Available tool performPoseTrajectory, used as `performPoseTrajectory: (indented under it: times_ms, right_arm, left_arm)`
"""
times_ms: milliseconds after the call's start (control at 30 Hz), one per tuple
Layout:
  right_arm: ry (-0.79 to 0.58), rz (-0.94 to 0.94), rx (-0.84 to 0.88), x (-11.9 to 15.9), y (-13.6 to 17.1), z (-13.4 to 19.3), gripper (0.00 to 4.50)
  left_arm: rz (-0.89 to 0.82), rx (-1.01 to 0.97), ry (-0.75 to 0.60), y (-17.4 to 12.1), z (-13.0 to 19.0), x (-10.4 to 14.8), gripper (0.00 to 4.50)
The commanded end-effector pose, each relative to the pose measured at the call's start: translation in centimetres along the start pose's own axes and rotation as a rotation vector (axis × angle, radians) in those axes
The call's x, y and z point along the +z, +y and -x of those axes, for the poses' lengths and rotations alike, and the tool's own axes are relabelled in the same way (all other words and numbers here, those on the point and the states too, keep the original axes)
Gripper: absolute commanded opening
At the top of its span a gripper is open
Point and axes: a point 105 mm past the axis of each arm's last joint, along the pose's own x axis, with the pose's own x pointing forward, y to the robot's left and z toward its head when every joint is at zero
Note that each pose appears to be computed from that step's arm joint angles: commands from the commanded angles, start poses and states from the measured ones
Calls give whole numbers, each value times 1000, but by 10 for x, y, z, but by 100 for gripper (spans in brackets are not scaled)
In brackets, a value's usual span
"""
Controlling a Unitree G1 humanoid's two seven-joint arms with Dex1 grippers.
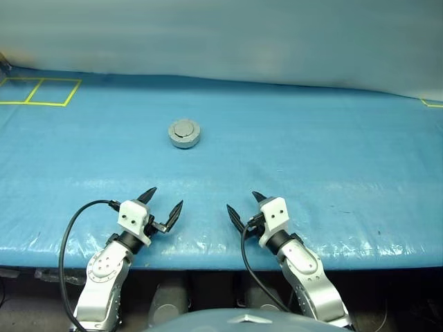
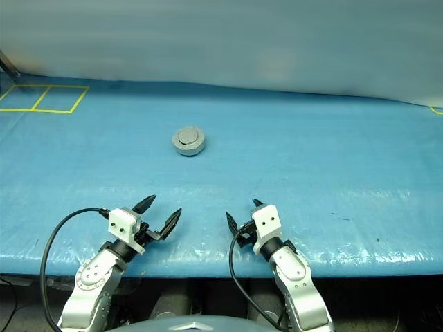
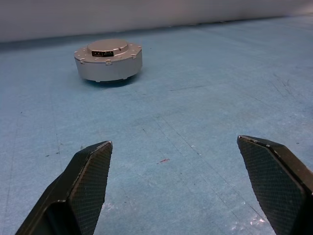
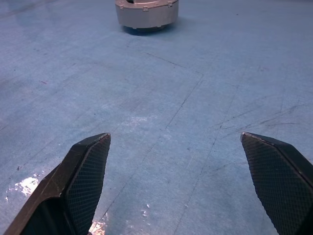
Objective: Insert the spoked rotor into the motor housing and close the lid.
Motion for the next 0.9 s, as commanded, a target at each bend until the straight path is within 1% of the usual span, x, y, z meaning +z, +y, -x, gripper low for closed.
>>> performPoseTrajectory:
  times_ms: [33, 900]
  right_arm:
    - [-45, 7, 6, 12, 2, 0, 450]
    - [-41, 21, 11, 12, 2, -1, 450]
  left_arm:
    - [-4, -6, -23, 0, -2, 6, 447]
    - [-8, -11, -27, 0, -5, 6, 447]
